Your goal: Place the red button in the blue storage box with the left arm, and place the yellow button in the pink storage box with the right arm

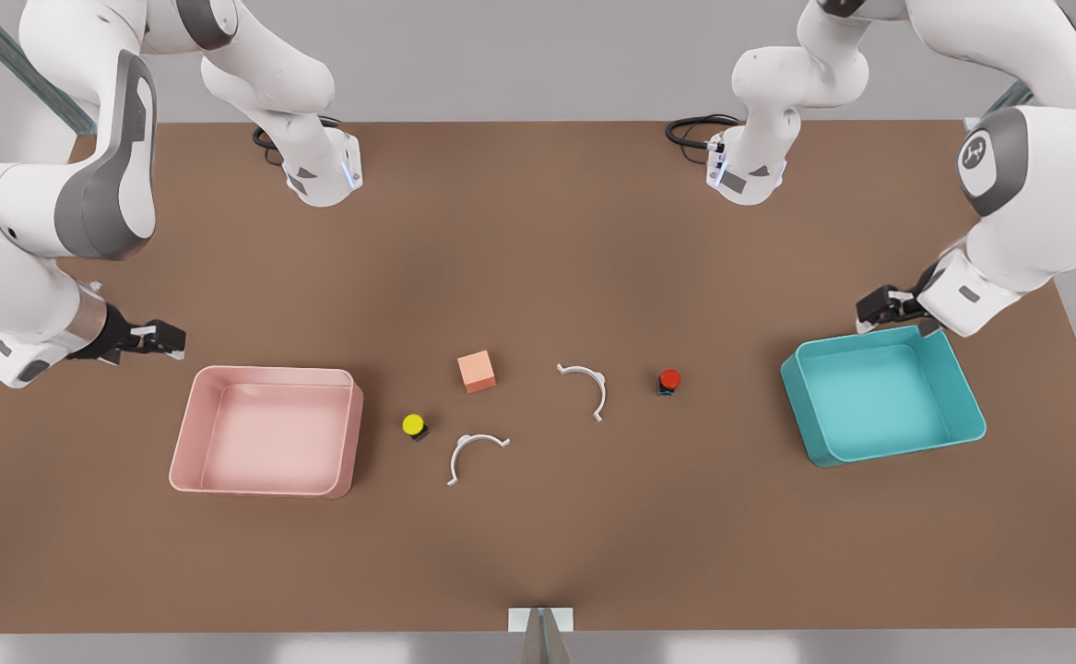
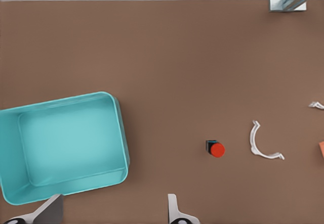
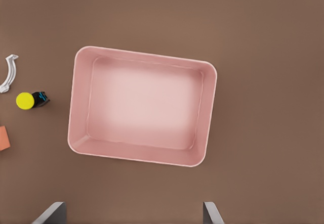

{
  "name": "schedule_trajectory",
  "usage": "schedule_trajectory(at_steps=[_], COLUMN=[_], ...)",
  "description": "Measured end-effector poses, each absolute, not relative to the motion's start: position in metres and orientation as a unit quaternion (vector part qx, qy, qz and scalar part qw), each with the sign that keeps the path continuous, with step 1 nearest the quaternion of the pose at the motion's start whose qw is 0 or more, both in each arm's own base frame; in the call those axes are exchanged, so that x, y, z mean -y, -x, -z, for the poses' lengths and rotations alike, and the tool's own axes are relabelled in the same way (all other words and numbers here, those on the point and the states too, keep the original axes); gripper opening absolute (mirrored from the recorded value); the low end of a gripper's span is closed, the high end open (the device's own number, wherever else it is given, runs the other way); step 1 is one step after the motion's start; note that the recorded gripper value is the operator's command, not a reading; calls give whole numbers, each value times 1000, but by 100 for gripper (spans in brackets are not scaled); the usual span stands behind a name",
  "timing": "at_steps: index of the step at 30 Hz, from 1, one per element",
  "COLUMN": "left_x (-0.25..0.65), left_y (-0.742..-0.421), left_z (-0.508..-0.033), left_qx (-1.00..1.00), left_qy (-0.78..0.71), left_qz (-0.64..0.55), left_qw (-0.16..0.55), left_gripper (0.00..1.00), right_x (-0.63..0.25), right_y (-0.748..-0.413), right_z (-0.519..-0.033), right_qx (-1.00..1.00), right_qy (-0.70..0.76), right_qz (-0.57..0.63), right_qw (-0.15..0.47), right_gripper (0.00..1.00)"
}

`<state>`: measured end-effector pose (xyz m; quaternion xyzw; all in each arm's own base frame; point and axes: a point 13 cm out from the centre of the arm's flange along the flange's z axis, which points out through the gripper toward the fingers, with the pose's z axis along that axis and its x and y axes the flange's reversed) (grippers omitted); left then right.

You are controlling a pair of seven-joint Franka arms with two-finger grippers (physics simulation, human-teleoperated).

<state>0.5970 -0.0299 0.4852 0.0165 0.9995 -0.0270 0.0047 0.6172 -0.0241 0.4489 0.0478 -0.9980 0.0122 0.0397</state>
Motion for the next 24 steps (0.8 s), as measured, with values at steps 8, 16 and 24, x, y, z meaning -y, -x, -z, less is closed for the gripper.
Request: schedule_trajectory(at_steps=[8,16,24], left_x=[199,235,250], left_y=[-587,-541,-526], left_z=[-322,-146,-80], left_qx=[-983,-972,-969], left_qy=[-171,-230,-247], left_qz=[17,18,24], left_qw=[-67,-39,-2], left_gripper=[100,100,100], right_x=[-44,-199,-277], right_y=[-630,-655,-621], right_z=[-407,-245,-165], right_qx=[992,980,974], right_qy=[-110,-179,-208], right_qz=[2,34,-2], right_qw=[58,84,93], right_gripper=[100,100,100])
